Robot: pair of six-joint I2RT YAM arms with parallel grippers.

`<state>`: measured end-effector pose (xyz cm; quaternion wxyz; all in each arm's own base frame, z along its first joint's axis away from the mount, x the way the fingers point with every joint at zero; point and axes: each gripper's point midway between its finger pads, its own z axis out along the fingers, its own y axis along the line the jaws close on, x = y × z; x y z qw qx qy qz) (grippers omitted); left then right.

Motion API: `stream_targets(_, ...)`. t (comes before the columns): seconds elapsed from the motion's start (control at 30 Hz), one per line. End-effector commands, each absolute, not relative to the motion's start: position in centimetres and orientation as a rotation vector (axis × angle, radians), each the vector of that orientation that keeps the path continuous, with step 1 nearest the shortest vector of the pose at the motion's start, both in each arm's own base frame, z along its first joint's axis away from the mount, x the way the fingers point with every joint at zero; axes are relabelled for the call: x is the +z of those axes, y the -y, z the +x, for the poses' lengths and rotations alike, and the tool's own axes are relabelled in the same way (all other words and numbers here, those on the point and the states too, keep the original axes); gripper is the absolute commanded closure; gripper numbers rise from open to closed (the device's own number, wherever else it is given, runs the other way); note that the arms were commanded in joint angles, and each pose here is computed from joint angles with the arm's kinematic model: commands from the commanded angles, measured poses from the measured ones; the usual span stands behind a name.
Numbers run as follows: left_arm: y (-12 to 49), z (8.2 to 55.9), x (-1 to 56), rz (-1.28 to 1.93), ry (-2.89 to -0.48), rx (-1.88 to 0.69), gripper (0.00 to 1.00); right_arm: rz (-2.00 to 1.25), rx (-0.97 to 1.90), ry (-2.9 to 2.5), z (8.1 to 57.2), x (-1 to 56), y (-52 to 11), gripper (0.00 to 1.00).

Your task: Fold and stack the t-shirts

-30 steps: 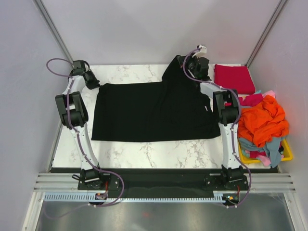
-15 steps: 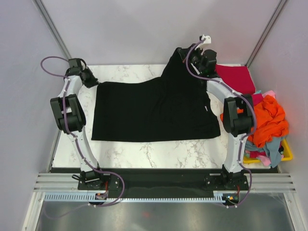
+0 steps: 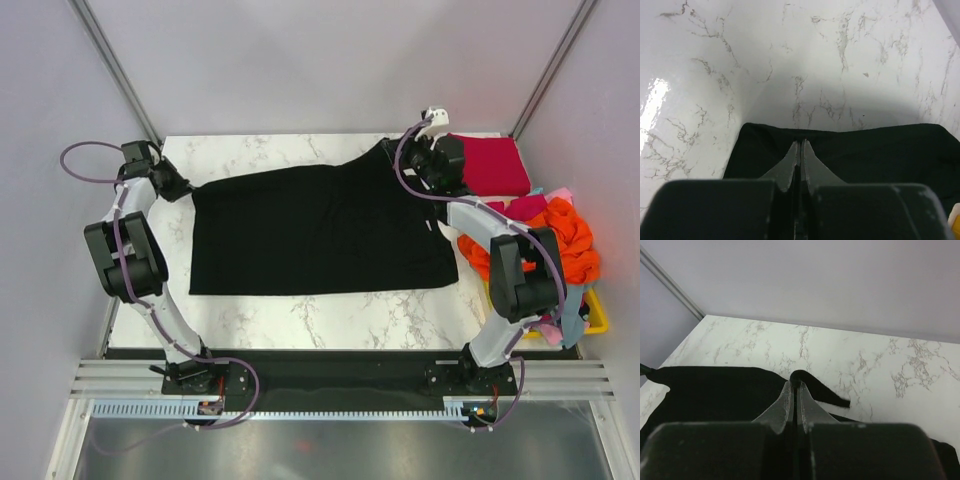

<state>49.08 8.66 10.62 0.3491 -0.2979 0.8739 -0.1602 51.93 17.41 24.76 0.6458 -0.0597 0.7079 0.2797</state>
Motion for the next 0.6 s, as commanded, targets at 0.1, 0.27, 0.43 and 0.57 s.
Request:
stream_targets(0.1, -8.1, 48.7, 13.5, -0.724, -2.189, -0.455, 0.98, -0.149, 0.567, -1.546, 48.0, 27.8, -15.7, 1.00)
stream_targets(0.27, -7.8, 47.3, 11.9, -0.740, -2.228, -0.457, 0.98, -0.129, 0.520, -1.583, 45.0, 26.3, -14.3, 1.00)
stream_targets(0.43, -7.7, 45.9, 11.2, -0.758, -2.247, -0.430, 0.98, -0.090, 0.475, -1.619, 41.4, 24.2, -12.6, 1.00)
stream_targets(0.57, -7.6, 45.0, 11.1, -0.750, -2.252, -0.413, 0.98, -0.053, 0.435, -1.644, 39.5, 22.8, -11.4, 1.00)
